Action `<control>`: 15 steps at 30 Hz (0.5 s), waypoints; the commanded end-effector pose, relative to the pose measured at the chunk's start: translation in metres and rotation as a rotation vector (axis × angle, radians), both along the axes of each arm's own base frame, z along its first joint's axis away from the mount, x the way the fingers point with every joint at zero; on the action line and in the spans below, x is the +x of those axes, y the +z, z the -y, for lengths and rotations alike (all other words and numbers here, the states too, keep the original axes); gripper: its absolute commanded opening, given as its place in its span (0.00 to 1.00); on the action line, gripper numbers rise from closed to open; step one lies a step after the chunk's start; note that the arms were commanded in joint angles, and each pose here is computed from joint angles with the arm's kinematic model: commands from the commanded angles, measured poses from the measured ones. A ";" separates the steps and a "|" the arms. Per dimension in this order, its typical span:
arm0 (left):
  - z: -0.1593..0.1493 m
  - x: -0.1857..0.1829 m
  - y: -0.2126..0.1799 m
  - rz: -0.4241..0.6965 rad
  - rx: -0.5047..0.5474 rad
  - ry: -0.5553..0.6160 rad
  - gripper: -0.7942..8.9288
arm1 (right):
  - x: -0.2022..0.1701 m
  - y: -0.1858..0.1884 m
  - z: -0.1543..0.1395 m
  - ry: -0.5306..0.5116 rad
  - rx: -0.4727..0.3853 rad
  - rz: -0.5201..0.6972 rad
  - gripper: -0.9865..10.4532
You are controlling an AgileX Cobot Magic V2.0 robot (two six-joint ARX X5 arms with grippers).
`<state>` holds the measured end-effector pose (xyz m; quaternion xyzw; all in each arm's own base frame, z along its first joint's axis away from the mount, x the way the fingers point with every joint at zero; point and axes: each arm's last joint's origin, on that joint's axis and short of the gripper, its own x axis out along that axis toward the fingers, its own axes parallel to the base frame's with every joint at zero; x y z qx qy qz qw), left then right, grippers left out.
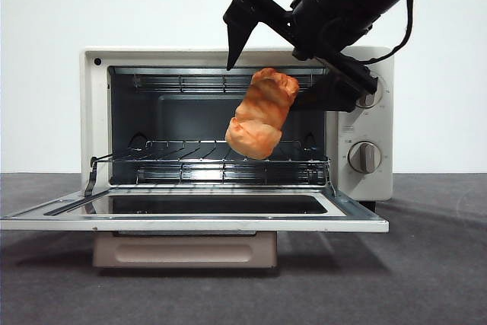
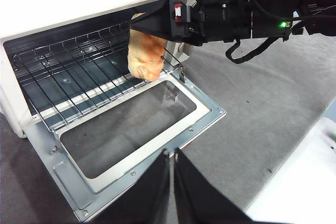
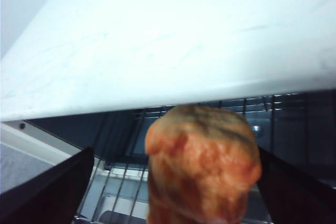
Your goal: The left arm flap open the oven, the right arm pick bread and place it into oven, the left arm flap close the oven
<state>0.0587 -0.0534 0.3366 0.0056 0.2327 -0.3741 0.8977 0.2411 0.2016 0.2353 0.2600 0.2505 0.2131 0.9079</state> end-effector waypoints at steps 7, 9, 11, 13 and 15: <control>0.000 -0.001 0.007 -0.015 -0.041 0.016 0.10 | 0.004 0.003 -0.001 -0.020 -0.015 0.021 0.51; -0.001 -0.001 0.006 -0.022 -0.041 0.017 0.10 | 0.004 0.002 0.000 -0.032 -0.026 0.018 0.52; -0.001 -0.002 0.005 -0.030 -0.037 0.017 0.10 | 0.005 -0.002 -0.001 -0.044 -0.038 0.011 0.55; -0.001 -0.002 0.005 -0.036 -0.031 0.018 0.10 | 0.007 -0.006 -0.002 -0.043 -0.048 0.002 0.56; -0.001 -0.002 0.004 -0.041 -0.027 0.017 0.10 | 0.007 -0.006 -0.002 -0.040 -0.060 0.011 0.56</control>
